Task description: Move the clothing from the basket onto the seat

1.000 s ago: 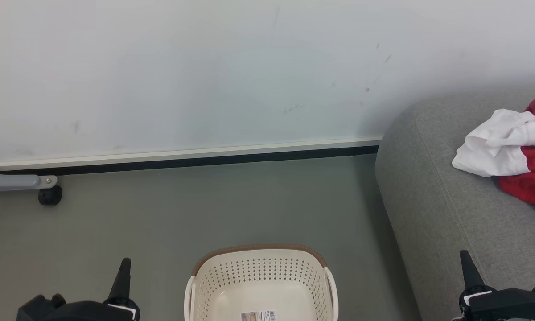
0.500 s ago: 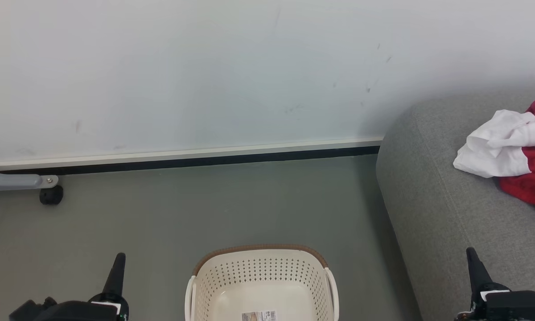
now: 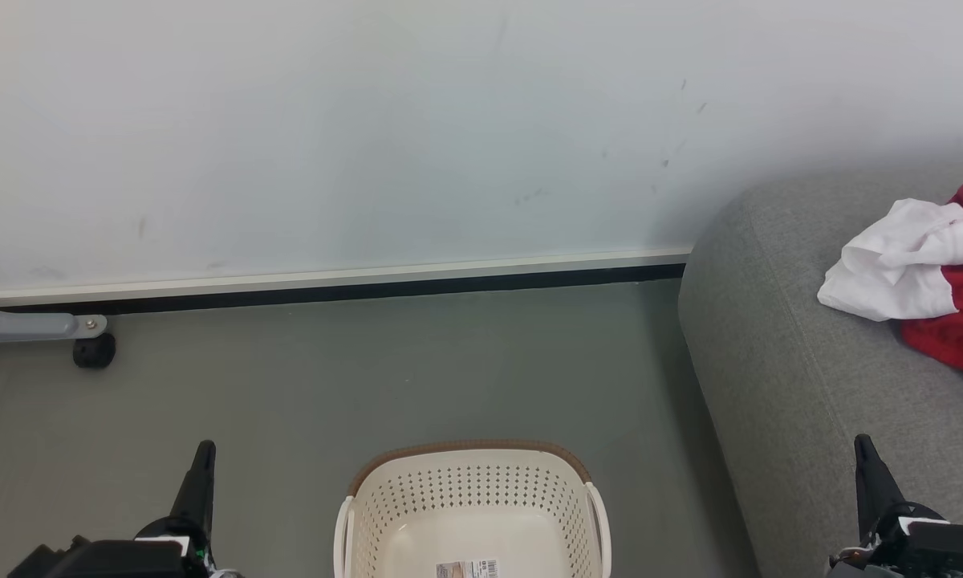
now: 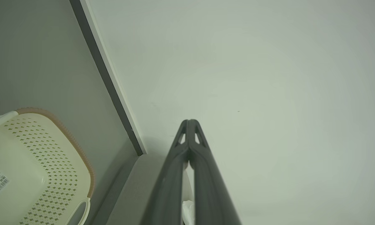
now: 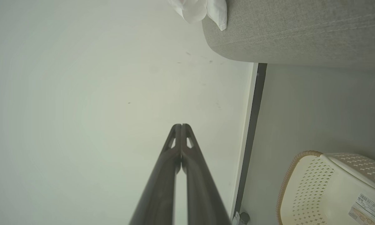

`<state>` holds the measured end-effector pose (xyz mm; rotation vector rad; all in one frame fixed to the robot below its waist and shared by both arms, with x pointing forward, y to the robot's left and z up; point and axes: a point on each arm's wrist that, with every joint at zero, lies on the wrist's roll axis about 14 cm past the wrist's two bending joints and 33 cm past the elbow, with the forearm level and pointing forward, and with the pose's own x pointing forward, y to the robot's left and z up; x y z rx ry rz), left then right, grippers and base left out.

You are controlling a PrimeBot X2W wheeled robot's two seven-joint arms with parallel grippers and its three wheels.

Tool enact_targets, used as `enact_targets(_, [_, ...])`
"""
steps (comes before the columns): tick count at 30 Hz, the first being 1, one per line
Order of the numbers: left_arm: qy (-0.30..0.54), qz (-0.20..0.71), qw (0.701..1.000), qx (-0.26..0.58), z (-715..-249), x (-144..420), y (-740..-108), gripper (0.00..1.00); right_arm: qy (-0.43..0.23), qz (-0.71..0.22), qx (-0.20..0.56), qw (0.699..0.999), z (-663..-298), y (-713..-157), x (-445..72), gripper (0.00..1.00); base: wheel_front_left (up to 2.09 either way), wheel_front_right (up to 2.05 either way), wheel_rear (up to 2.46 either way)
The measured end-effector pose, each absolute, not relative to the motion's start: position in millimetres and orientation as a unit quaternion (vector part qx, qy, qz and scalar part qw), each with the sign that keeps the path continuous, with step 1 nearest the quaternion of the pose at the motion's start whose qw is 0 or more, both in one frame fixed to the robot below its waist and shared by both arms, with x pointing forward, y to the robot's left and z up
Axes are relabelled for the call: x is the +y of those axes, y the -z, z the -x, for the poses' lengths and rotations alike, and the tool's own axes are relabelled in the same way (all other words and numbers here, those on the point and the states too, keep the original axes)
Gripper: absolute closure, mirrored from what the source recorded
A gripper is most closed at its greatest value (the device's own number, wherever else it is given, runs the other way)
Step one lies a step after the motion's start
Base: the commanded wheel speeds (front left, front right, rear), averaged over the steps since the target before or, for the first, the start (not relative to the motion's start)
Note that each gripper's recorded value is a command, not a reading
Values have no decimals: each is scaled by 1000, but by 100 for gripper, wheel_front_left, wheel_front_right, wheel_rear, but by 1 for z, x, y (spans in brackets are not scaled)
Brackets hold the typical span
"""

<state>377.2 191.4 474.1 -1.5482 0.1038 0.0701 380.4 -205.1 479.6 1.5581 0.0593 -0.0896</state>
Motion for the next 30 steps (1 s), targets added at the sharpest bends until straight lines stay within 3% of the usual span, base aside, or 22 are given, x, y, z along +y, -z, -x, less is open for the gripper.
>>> enact_targets(30, [-28, 707, 705, 42, -378, 192, -476, 100, 39, -708, 24, 705, -380, -481, -205, 100, 0, 0, 0])
